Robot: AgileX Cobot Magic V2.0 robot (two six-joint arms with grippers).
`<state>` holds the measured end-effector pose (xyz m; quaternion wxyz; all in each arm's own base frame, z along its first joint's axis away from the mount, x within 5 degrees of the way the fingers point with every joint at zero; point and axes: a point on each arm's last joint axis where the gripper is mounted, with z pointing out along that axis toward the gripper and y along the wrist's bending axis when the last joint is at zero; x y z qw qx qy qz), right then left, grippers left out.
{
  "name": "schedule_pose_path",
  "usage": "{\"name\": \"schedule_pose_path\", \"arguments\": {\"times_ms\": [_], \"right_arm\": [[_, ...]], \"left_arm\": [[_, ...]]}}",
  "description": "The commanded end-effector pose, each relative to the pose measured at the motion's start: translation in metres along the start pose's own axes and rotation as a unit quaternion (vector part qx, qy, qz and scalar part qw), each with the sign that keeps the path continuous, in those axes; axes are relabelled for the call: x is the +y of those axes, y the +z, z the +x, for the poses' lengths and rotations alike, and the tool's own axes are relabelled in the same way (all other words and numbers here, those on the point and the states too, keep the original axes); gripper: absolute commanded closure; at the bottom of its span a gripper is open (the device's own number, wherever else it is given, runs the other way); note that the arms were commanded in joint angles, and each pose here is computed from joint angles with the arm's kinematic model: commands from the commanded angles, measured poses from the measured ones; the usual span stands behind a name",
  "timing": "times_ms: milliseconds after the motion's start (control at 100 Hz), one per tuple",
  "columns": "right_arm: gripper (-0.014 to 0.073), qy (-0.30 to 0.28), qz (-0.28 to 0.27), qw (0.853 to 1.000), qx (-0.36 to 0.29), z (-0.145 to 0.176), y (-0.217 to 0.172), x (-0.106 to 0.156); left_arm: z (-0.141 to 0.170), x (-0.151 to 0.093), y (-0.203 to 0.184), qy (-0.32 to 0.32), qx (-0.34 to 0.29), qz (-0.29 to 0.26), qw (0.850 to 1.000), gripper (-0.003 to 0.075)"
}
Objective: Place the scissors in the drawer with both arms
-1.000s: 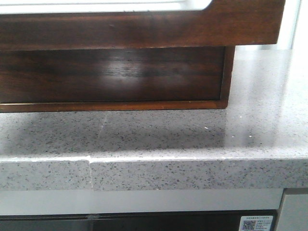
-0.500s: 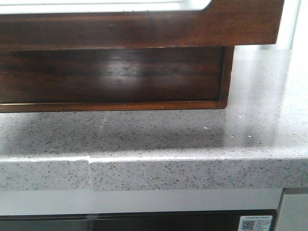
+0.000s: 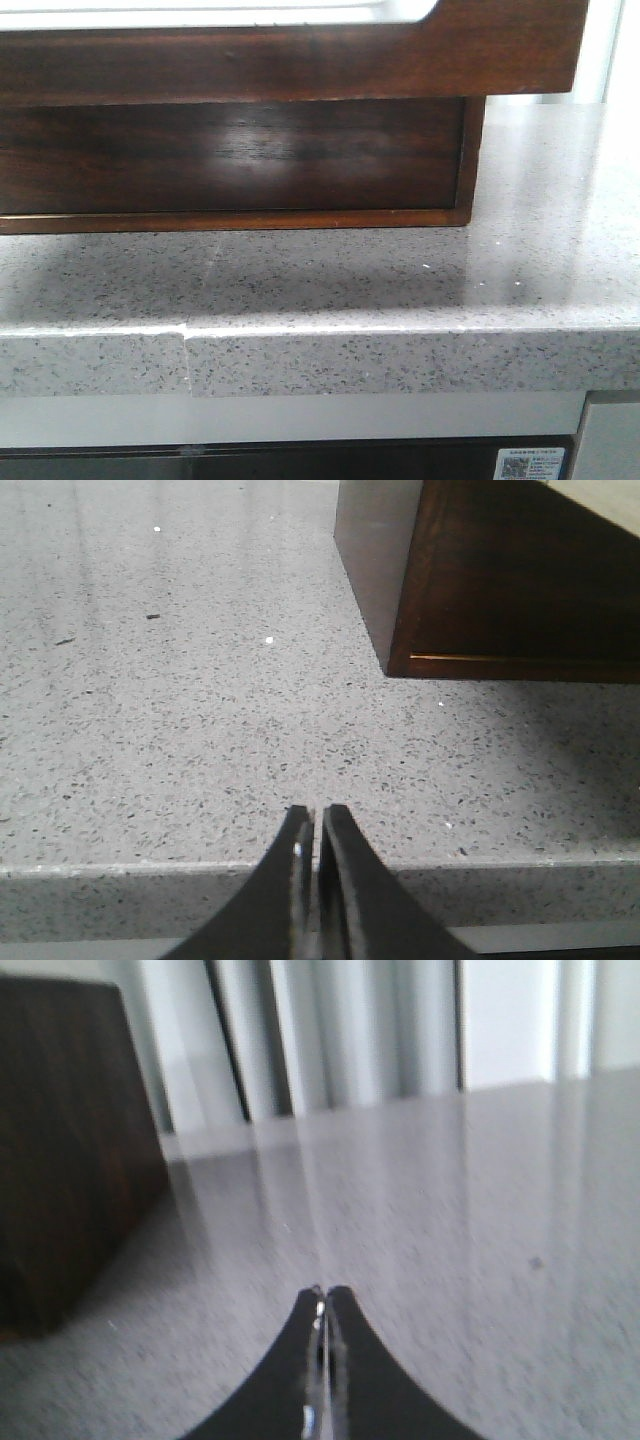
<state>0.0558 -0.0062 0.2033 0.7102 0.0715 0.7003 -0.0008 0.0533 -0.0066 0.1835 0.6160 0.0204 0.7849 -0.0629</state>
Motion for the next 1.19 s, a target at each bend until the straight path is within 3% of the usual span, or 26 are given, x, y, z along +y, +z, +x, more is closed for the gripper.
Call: {"name": "schedule_pose_path", "arguments": {"times_ms": [0,140,450,1180], "right_arm": [[0.0656,-0.016,0.008,1.000,0.007,0.009,0.000,-0.002],[0.0656,-0.058,0.006,0.998,0.034,0.014,-0.001,-0.002],[0.0656,-0.077,0.022,0.988,0.129,0.031,-0.003,-0.006],[0.0656,-0.074,0.021,0.989,0.127,0.031,-0.003,-0.006]], "left_arm": [[-0.001,0.000,0.000,-0.003,-0.034,0.003,0.999,0.0742],[-0.001,0.000,0.000,-0.003,-0.034,0.003,0.999,0.0742],[-0.001,0.000,0.000,-0.003,-0.034,0.003,0.999,0.0742],[-0.001,0.000,0.000,-0.003,-0.034,0.003,0.999,0.0742]]}}
